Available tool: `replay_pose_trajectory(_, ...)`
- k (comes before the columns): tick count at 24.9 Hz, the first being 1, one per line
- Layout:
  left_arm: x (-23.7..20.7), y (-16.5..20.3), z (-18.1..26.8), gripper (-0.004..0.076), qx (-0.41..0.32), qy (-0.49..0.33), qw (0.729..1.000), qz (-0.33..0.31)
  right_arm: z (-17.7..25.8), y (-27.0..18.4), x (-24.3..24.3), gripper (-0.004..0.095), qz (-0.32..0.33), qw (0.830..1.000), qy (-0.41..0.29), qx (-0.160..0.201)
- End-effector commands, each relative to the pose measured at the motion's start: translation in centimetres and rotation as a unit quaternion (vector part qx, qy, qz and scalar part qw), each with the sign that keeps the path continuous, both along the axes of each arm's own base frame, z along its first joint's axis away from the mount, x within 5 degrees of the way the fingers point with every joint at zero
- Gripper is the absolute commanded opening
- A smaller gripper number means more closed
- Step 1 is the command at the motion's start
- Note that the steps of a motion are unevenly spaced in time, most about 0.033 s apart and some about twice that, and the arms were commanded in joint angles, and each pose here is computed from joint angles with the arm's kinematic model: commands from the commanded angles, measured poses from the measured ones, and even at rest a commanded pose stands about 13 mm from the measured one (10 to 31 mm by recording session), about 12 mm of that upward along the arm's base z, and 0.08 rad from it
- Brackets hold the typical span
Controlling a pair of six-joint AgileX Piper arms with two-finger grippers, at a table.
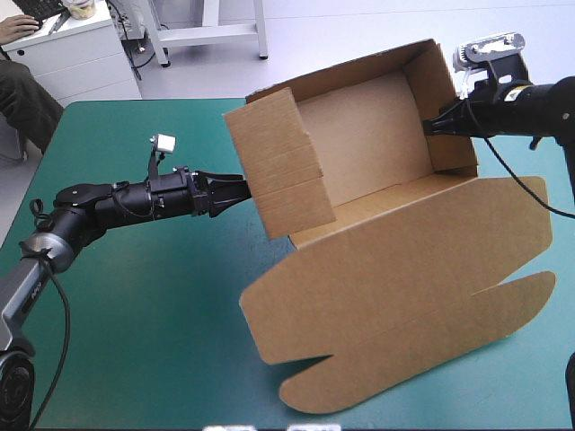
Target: Fold the box
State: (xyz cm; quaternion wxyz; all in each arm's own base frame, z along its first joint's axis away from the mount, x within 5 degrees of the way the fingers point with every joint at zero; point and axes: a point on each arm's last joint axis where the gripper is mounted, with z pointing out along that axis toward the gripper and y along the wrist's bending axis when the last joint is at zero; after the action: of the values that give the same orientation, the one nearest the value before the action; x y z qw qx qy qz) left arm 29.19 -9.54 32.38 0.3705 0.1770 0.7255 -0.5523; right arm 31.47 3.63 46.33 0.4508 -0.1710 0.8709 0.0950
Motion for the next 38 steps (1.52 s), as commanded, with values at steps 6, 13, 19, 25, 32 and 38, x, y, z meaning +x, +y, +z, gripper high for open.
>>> replay_pose_trajectory(6, -1.6, -0.9, 6.3, 0.0615, -0.075, -0.073, 0.993, -0.058, 3.2, 3.2, -0.8, -0.0014, -0.037, 0.992, -0.117, 0.014)
replay_pose_trajectory(13, -0.4, -1.7, 8.7, 0.0615, -0.008, -0.057, 0.998, 0.007, 3.7, 5.0, -1.0, -0.0013, -0.050, 0.988, -0.147, 0.025)
replay_pose_trajectory(19, -0.1, -5.6, 12.0, 0.0615, 0.111, -0.067, 0.981, 0.146, 3.7, 5.0, -1.0, -0.0014, -0.060, 0.988, -0.141, 0.035)
replay_pose_trajectory(25, -0.9, -8.0, 12.9, 0.0564, 0.152, -0.102, 0.963, 0.200, 3.7, 5.0, -1.0, -0.0014, -0.062, 0.988, -0.140, 0.038)
replay_pose_trajectory(32, -1.0, -8.8, 12.7, 0.0479, 0.156, -0.081, 0.945, 0.277, 3.7, 5.0, -1.0, -0.0014, -0.069, 0.987, -0.134, 0.053)
replay_pose_trajectory(38, -0.9, -8.7, 12.8, 0.0364, 0.145, -0.063, 0.938, 0.310, 3.7, 5.1, -1.0, -0.0015, -0.068, 0.987, -0.132, 0.061)
